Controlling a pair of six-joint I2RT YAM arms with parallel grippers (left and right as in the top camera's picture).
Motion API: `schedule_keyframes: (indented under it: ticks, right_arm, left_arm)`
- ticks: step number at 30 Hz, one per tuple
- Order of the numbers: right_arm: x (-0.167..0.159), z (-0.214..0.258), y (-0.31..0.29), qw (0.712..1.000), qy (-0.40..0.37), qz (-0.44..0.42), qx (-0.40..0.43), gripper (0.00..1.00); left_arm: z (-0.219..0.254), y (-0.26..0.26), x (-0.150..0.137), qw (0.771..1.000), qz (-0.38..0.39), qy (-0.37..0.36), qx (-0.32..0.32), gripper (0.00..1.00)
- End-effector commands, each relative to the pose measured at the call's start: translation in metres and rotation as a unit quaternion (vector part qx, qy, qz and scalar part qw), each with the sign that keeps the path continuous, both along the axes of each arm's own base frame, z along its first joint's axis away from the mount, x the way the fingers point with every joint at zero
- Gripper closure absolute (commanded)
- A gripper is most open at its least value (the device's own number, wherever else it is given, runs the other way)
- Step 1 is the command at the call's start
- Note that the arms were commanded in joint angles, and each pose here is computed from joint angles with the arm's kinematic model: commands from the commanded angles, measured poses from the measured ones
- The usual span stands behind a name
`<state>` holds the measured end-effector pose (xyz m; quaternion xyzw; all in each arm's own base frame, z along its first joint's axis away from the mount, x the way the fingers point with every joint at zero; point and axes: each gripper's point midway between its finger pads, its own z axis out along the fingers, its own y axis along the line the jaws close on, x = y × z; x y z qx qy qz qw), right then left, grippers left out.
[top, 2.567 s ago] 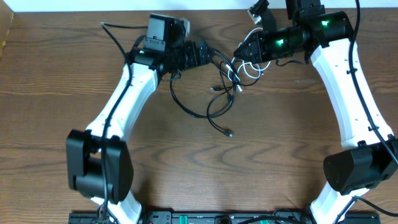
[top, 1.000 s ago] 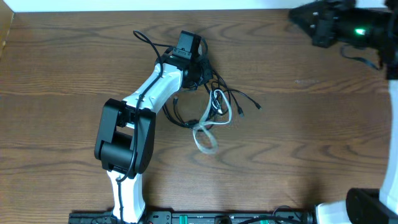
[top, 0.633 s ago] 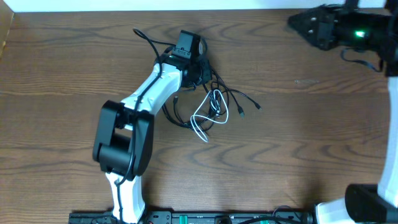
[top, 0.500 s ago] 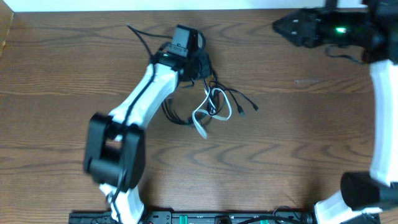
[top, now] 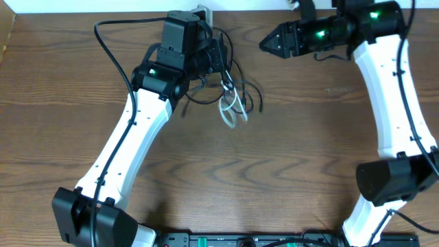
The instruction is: Untangle cables
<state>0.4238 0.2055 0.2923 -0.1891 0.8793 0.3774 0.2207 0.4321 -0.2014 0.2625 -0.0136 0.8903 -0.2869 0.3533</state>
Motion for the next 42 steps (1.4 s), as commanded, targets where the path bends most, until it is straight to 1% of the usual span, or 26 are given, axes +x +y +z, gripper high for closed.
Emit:
schedule_keyframes:
  ticks: [1, 10, 17, 24, 29, 31, 32, 33, 34, 35, 36, 42]
  right_arm:
    - [0.004, -0.024, 0.012, 1.000, 0.016, 0.017, -0.014, 0.47]
    - [-0.006, -0.069, 0.038, 0.995, 0.066, 0.052, -0.046, 0.48]
    - [-0.010, -0.093, 0.066, 0.992, 0.091, 0.068, -0.047, 0.48]
    - [-0.008, -0.135, 0.099, 0.987, 0.136, 0.069, -0.048, 0.48]
    - [-0.010, -0.162, 0.120, 0.984, 0.149, 0.081, -0.050, 0.49]
    - [-0.011, -0.173, 0.125, 0.983, 0.159, 0.081, -0.053, 0.54]
    - [-0.010, -0.178, 0.126, 0.982, 0.161, 0.081, -0.054, 0.62]
    - [-0.010, -0.180, 0.125, 0.982, 0.163, 0.081, -0.055, 0.72]
    - [-0.010, -0.180, 0.125, 0.982, 0.163, 0.080, -0.055, 0.87]
    - [-0.008, -0.181, 0.123, 0.982, 0.163, 0.075, -0.057, 0.95]
    - [-0.004, -0.181, 0.121, 0.983, 0.162, 0.069, -0.058, 0.99]
    - [0.020, -0.145, 0.093, 0.991, 0.123, 0.035, -0.036, 0.99]
  left_arm:
    - [0.011, 0.009, 0.004, 1.000, 0.005, -0.014, 0.000, 0.92]
    - [0.006, 0.023, 0.006, 1.000, 0.021, -0.002, 0.003, 0.93]
    - [0.001, 0.024, 0.003, 1.000, 0.020, 0.010, 0.007, 0.93]
    - [-0.002, 0.025, 0.000, 1.000, 0.020, 0.019, 0.009, 0.93]
    - [-0.002, 0.025, 0.000, 1.000, 0.020, 0.019, 0.009, 0.93]
    - [-0.002, 0.025, 0.000, 1.000, 0.020, 0.019, 0.009, 0.93]
    - [-0.002, 0.025, 0.000, 1.000, 0.020, 0.019, 0.010, 0.93]
    - [-0.002, 0.025, 0.000, 1.000, 0.020, 0.020, 0.010, 0.93]
    - [-0.003, 0.025, 0.000, 1.000, 0.020, 0.021, 0.010, 0.92]
    - [-0.003, 0.025, 0.000, 1.000, 0.020, 0.021, 0.010, 0.93]
    - [-0.003, 0.025, -0.001, 1.000, 0.020, 0.021, 0.010, 0.93]
    - [-0.007, 0.033, 0.001, 0.999, 0.040, 0.023, 0.028, 0.93]
